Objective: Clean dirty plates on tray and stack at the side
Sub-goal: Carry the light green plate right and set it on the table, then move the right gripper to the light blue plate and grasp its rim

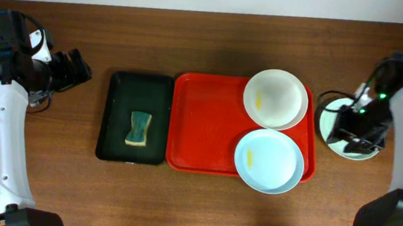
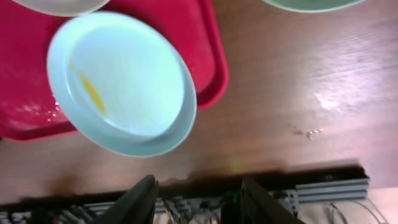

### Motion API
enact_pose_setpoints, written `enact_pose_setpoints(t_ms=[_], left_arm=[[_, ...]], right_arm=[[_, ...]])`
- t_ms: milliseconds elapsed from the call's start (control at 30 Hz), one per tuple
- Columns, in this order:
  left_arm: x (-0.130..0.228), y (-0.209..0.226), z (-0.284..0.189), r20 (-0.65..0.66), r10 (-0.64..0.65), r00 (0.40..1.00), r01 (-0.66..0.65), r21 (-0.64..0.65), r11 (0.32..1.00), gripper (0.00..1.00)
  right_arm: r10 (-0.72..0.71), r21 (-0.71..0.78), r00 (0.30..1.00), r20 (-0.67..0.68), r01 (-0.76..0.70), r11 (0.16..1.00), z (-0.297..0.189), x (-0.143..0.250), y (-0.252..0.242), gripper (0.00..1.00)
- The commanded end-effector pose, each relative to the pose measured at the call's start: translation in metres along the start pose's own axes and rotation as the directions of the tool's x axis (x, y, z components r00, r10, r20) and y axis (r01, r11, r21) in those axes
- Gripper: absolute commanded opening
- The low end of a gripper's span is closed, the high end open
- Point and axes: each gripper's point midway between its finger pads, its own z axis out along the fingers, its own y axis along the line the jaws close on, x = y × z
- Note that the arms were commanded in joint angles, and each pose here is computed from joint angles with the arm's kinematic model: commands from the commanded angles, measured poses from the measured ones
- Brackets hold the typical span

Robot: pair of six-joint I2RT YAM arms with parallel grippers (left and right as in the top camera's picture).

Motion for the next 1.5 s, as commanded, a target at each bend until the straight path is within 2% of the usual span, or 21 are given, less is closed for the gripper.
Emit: enact_pose_setpoints(t_ms=[0, 167, 267, 400, 600, 1067, 1200, 1267, 1467], left_arm=[[0.001, -0.001, 0.001, -0.006, -0.004, 1.000, 0.005, 0.009, 1.000, 0.99], [0.001, -0.001, 0.001, -0.006, -0.004, 1.000, 0.005, 0.009, 1.000, 0.99], [0.001, -0.001, 0.001, -0.006, -0.004, 1.000, 0.005, 0.008, 1.000, 0.99], [0.001, -0.001, 0.001, -0.006, -0.004, 1.000, 0.005, 0.009, 1.000, 0.99], [0.001, -0.001, 0.001, -0.006, -0.004, 1.000, 0.005, 0.009, 1.000, 0.99], [0.001, -0.001, 0.001, -0.006, -0.004, 1.000, 0.005, 0.009, 1.000, 0.99], [0.001, -0.001, 0.001, -0.006, -0.004, 1.000, 0.005, 0.009, 1.000, 0.99], [0.001, -0.001, 0.001, -0.006, -0.004, 1.000, 0.005, 0.008, 1.000, 0.99], [0.001, -0.001, 0.001, -0.006, -0.004, 1.000, 0.005, 0.009, 1.000, 0.99]], right_arm=[[-0.018, 0.036, 0.998, -0.055, 0.020, 0.999, 0.028, 0.006, 0.001, 0.45], [-0.006, 0.032, 0.995, -0.100, 0.009, 0.999, 0.076, 0.013, -0.006, 0.40], [-0.005, -0.022, 0.994, -0.111, 0.003, 1.000, 0.100, 0.017, 0.000, 0.35], [-0.008, -0.095, 0.994, -0.104, -0.002, 0.996, 0.120, 0.018, 0.009, 0.34], [-0.009, -0.085, 0.996, -0.091, 0.002, 0.996, 0.125, 0.015, 0.006, 0.25], [0.013, -0.091, 0.998, -0.068, -0.019, 0.996, 0.147, 0.015, 0.004, 0.24], [0.010, -0.141, 0.998, -0.064, -0.019, 0.990, 0.148, 0.014, 0.012, 0.18], [0.005, -0.178, 0.997, -0.074, -0.019, 0.984, 0.147, 0.016, 0.020, 0.04], [-0.102, -0.370, 0.988, -0.113, 0.053, 0.928, 0.142, 0.033, 0.080, 0.04]])
